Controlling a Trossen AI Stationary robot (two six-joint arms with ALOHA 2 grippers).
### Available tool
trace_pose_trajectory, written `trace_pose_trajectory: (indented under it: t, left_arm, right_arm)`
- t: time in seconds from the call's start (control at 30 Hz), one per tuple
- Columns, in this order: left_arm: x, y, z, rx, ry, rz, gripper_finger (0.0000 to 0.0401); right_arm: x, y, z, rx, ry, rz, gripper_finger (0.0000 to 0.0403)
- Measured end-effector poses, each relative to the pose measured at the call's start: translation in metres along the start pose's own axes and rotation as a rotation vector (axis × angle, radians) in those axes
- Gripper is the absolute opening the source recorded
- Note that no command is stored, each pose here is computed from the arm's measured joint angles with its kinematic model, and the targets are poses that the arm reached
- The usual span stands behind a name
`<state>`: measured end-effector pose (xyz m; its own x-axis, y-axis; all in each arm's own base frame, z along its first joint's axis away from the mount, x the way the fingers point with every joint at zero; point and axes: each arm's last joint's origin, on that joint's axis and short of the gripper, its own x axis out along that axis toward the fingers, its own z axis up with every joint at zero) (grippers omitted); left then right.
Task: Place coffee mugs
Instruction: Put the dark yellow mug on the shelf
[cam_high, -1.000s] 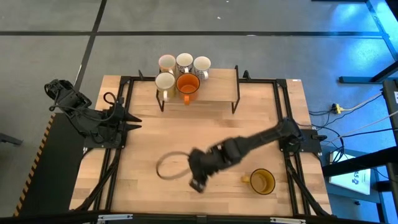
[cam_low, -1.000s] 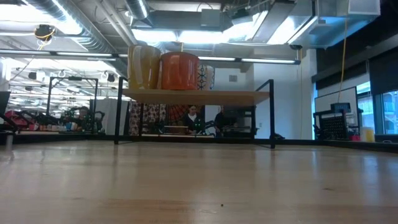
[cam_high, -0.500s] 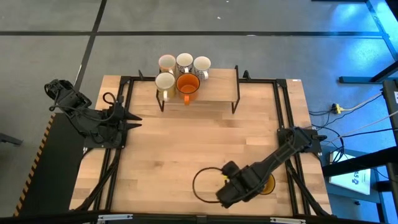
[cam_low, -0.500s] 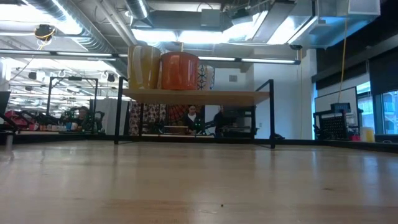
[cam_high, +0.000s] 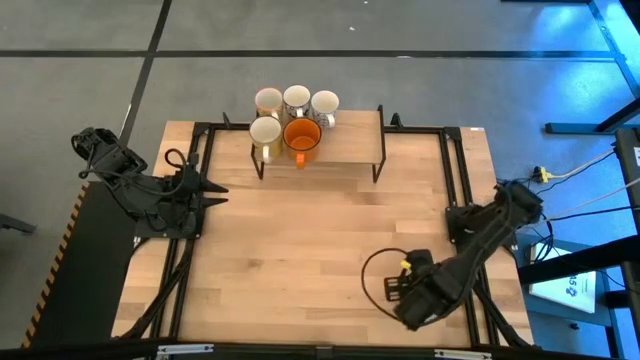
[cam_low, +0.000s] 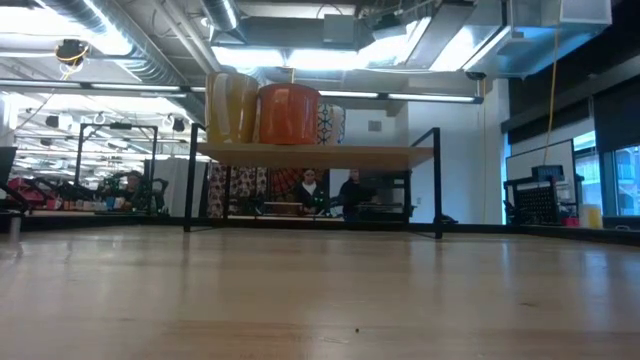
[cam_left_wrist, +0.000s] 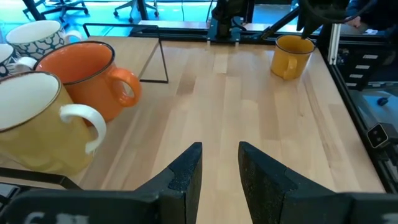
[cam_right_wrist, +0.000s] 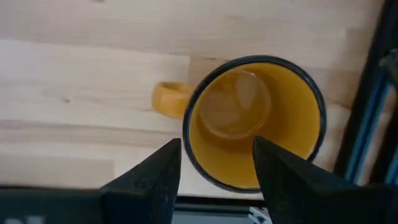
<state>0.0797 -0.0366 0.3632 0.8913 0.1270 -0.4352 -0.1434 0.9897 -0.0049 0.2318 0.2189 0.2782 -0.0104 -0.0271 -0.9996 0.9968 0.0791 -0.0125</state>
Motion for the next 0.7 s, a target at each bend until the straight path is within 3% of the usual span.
trace_pose_trajectory:
  t: [0.23, 0.33, 0.5, 0.7]
  left_arm:
    - [0.000, 0.000, 0.000, -0.001, 0.000, 0.001, 0.0098]
    - [0.000, 0.000, 0.000, -0.001, -0.001, 0.002, 0.0098]
    - [0.000, 0.000, 0.000, 0.000, -0.002, 0.006, 0.0098]
    - [0.000, 0.001, 0.000, 0.007, -0.016, 0.038, 0.0098]
  right_arm:
    - [0.031, 0.002, 0.010, 0.033, -0.018, 0.038, 0.0186]
    - [0.041, 0.001, 0.016, 0.046, -0.042, 0.014, 0.0186]
    - [0.055, 0.001, 0.023, 0.075, 0.034, -0.071, 0.0186]
    - [0.073, 0.003, 0.027, 0.116, 0.025, -0.037, 0.0186]
